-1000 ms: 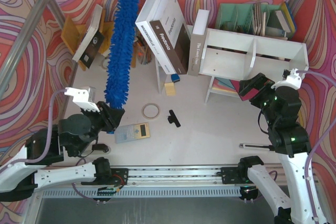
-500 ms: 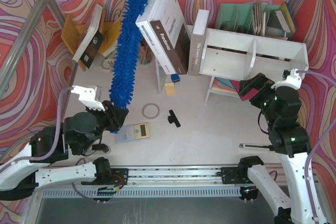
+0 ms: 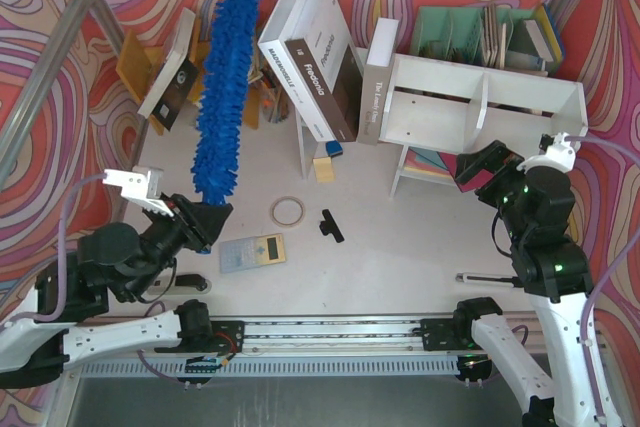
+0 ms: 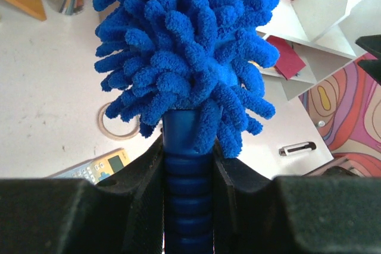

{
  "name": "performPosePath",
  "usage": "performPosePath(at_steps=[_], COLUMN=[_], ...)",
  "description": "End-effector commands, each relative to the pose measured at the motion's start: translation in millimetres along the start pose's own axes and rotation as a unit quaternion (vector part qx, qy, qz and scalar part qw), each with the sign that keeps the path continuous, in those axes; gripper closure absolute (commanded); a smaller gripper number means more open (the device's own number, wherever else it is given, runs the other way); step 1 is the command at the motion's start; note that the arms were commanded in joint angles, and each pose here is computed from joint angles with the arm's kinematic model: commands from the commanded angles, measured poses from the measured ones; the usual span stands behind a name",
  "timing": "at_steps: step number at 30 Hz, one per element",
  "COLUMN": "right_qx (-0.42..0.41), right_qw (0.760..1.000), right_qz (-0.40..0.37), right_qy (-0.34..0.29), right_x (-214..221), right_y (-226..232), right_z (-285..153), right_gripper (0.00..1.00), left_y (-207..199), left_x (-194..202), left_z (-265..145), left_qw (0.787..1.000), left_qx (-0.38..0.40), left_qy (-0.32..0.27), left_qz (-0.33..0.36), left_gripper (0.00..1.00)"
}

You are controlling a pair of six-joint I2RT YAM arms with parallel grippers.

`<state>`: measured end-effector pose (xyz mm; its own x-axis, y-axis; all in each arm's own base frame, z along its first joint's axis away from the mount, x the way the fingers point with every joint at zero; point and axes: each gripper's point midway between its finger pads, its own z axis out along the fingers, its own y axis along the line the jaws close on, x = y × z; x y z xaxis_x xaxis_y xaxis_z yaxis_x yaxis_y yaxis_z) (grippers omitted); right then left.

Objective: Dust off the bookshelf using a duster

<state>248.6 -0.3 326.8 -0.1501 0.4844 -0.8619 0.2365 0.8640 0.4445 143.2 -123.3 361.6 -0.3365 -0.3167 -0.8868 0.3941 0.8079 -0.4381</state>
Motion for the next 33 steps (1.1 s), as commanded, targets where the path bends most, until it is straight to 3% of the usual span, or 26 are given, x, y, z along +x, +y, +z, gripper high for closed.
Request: performPosePath(at_steps=[1,11,19,25,33], right_qx=[0.001,0.004,0.003,0.002,0.000], right_qw=[1.000,1.000,1.000,1.000,1.000], right_qz=[0.000,0.000,-0.004,-0.004,-0.003], right_qy=[-0.004,-0.006,-0.016,-0.015,-0.017], right_x=[-0.6,-1.4,-11.2,-11.6,-13.6], right_y=[-0.8,-1.7,1.4,2.7,4.2], right_z=[-1.0,0.4,-1.1,1.0,0.9], right_gripper=[0.01,0.01,0.01,0.01,0.01], left_y=[-29.9,-85.1,-122.8,-158.4,-169.8], left_x=[-24.0,-37.6,-1.9,16.1,31.2], left_z=[2.8,15.4,34.0,29.1,38.8], left_qw=[0.997,0.985,0.974,0.955,0.953], left_qx=[0.061,0.147,0.198,0.236,0.219], left_qy=[-0.038,-0.043,0.014,0.013,0.029], left_qz=[0.011,0.074,0.113,0.180,0.207], left_gripper=[1.00,1.00,1.00,1.00,1.00])
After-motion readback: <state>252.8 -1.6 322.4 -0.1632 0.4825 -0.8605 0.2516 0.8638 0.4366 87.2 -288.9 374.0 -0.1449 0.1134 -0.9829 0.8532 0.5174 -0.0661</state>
